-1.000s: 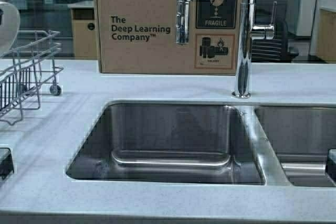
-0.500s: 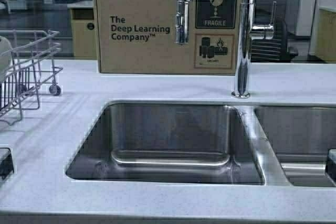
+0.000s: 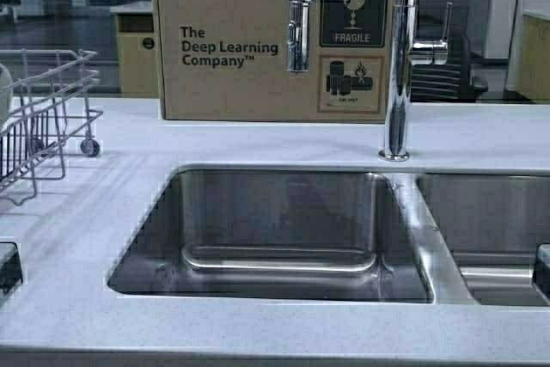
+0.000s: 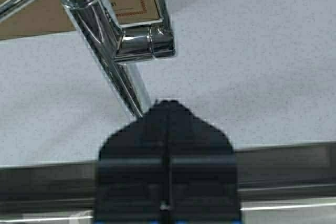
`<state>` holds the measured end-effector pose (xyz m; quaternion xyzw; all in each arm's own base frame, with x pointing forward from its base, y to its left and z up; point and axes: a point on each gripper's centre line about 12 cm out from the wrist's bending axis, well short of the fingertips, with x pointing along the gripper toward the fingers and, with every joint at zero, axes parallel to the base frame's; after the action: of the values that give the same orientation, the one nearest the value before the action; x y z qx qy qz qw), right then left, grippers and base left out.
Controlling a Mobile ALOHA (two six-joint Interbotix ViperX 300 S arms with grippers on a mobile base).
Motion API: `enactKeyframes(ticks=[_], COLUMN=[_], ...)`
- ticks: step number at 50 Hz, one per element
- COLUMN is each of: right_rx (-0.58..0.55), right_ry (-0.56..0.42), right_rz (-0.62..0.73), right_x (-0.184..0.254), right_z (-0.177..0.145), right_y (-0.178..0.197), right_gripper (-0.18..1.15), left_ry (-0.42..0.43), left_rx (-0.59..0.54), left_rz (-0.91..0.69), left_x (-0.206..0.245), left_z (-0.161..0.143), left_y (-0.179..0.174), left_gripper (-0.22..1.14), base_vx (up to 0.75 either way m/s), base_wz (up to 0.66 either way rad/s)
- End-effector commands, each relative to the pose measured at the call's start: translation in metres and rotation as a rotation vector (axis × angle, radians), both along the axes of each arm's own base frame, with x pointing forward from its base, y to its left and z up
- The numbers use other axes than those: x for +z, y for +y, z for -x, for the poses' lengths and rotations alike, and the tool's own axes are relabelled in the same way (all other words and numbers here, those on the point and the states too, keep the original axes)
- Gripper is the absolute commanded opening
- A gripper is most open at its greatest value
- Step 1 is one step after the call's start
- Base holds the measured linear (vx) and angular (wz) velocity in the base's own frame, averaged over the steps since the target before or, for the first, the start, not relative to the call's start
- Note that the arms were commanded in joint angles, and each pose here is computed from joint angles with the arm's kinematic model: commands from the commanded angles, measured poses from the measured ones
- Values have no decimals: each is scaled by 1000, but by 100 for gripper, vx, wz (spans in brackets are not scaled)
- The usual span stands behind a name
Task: Wash the pan
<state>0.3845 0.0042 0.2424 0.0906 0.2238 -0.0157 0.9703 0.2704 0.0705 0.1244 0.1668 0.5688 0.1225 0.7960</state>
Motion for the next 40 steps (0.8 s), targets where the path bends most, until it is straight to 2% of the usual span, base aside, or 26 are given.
enactKeyframes(ticks=[1,5,8,14,25,31,40], right_rx=[3,4,4,4,4,4,4], right_ry=[-41,-41,-41,-35,-28,-28,-28], right_rz=[2,4,4,4,4,4,4], right_x=[13,13,13,10,7,7,7], right_z=[-3,-4,-4,-4,-5,-4,-4], right_y=[1,1,1,1,1,1,1], right_gripper=[5,5,5,5,5,5,5], left_ry=[10,30,35,33,11,-27,-140], left_rx=[8,18,23,26,34,39,42], left_rz=[-2,1,3,6,8,9,6], left_x=[-3,-8,-9,-9,-4,7,39], left_z=[-6,-7,-9,-10,-12,-14,-13], left_y=[2,3,3,3,3,3,3], left_gripper=[69,97,107,100,101,101,101], base_vx=[0,0,0,0,0,0,0], base_wz=[0,0,0,0,0,0,0])
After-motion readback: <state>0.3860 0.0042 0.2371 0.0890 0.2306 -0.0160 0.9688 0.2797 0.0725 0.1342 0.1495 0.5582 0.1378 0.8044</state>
